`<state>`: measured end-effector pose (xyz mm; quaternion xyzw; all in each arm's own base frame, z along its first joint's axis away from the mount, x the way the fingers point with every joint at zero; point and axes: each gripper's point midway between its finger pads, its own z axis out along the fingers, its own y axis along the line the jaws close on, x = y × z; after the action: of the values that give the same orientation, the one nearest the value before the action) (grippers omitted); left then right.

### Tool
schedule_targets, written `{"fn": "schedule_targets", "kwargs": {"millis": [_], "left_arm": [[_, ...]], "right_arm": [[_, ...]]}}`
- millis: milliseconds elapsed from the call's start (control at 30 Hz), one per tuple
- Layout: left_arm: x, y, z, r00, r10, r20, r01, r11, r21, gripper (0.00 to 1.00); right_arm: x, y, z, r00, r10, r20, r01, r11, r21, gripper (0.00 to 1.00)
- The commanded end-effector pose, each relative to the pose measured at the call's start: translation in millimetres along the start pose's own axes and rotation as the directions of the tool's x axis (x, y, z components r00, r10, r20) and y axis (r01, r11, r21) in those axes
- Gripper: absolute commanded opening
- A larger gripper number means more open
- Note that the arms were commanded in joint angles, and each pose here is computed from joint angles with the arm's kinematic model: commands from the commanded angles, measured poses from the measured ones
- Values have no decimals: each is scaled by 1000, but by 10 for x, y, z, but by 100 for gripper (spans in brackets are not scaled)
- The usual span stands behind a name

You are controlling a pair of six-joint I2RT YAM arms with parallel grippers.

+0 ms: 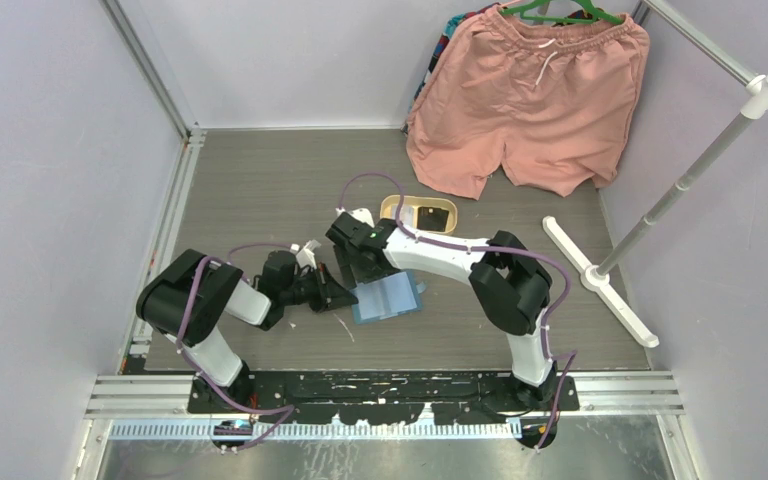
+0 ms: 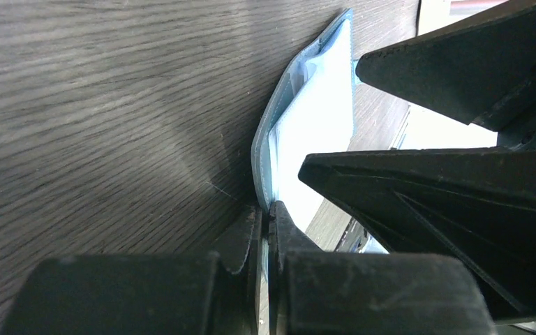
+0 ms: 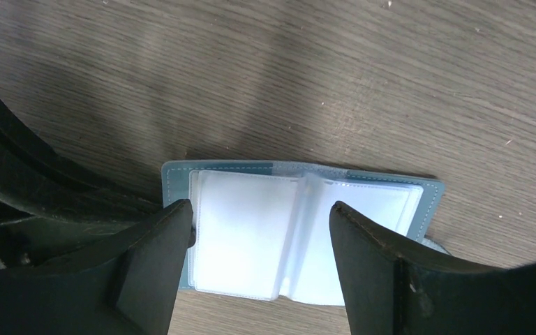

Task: Take the credit cards out of the card holder

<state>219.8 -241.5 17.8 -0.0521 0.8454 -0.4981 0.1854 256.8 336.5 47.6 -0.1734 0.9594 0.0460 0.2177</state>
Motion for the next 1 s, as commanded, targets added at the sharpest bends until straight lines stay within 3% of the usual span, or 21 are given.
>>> {"fn": "schedule_targets", "kwargs": {"millis": [0, 367, 967], "left_arm": [[-62, 65, 2, 999, 34, 20, -33, 999, -39, 0], [-67, 71, 10, 999, 34, 18, -33, 999, -43, 0], [-55, 119, -14, 999, 37, 20, -35, 997, -71, 0]], "right_arm": [[-89, 37, -14, 1000, -12, 25, 11, 1000, 26, 78], [101, -43, 130, 998, -60, -22, 62, 994, 92, 78], [499, -653, 14, 995, -68, -72, 84, 966, 243, 81]]}}
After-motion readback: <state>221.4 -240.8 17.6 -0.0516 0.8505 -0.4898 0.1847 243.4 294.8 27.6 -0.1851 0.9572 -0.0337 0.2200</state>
